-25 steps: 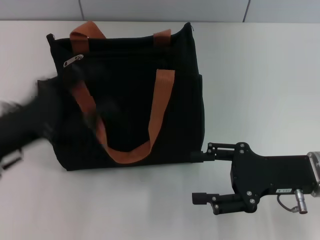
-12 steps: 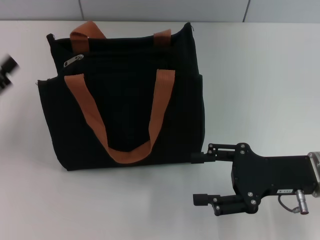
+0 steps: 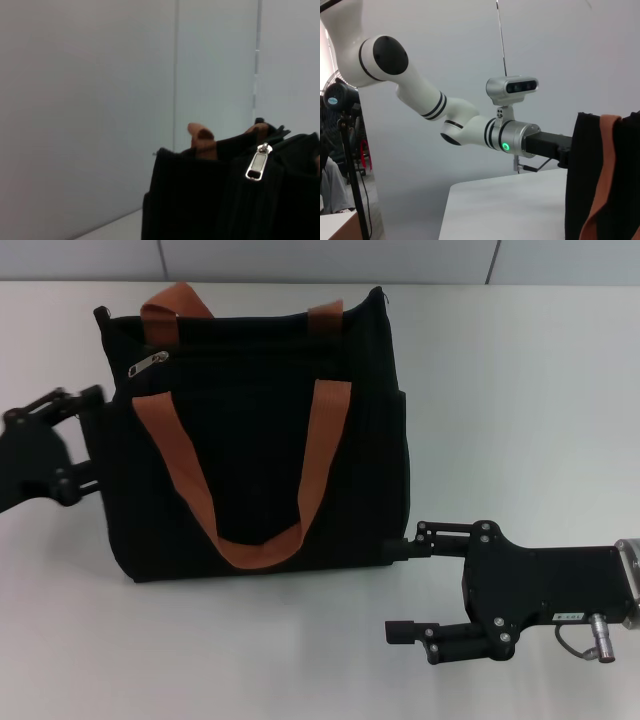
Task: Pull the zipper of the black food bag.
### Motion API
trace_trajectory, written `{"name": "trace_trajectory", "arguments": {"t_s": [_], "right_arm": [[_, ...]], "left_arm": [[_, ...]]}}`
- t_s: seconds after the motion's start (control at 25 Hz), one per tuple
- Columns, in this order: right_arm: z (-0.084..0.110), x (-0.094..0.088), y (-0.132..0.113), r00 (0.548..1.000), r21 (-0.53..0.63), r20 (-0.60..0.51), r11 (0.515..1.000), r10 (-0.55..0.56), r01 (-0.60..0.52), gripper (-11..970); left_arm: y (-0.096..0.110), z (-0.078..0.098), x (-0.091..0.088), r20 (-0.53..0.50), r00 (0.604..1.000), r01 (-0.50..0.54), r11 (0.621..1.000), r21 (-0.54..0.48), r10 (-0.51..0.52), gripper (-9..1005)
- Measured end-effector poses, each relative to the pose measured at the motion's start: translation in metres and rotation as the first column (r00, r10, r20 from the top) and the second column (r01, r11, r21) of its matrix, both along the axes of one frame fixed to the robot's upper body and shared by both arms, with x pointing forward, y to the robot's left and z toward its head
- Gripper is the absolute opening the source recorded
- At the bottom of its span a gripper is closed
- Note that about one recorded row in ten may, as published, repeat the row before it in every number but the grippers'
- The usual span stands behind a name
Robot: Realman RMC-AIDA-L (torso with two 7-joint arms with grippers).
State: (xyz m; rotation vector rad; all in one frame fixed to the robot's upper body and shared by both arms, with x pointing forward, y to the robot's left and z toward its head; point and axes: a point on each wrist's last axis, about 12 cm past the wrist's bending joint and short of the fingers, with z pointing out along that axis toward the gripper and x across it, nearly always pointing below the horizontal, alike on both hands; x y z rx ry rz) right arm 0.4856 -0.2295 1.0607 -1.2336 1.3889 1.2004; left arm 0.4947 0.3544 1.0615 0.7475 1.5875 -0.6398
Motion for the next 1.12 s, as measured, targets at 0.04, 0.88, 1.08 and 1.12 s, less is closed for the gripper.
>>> {"name": "trace_trajectory", "arguments": {"t_s": [0.04, 0.88, 1.08, 1.12], "right_arm": [[0.0, 0.0, 0.0, 1.0, 0.0, 0.0, 1.0, 0.0, 0.0, 754], [0.003, 0.005, 0.002, 1.0, 0.004, 0.01, 1.0, 0.0, 0.0, 754], [0.006, 0.007, 0.004, 1.0, 0.009, 0.013, 1.0, 0.012, -0.012, 754], [0.006, 0.007, 0.004, 1.0, 0.009, 0.013, 1.0, 0.012, -0.012, 755]], "left_arm": [[-0.003, 0.001, 0.003, 0.007, 1.0, 0.011, 1.0, 0.005, -0.011, 745], [-0.003, 0.008, 0.007, 0.191, 0.979, -0.069, 0.998, 0.014, 0.065, 642], [-0.002, 0.008, 0.005, 0.194, 0.978, -0.078, 0.997, 0.01, 0.074, 574], [-0.002, 0.008, 0.005, 0.194, 0.978, -0.078, 0.997, 0.01, 0.074, 524]]}}
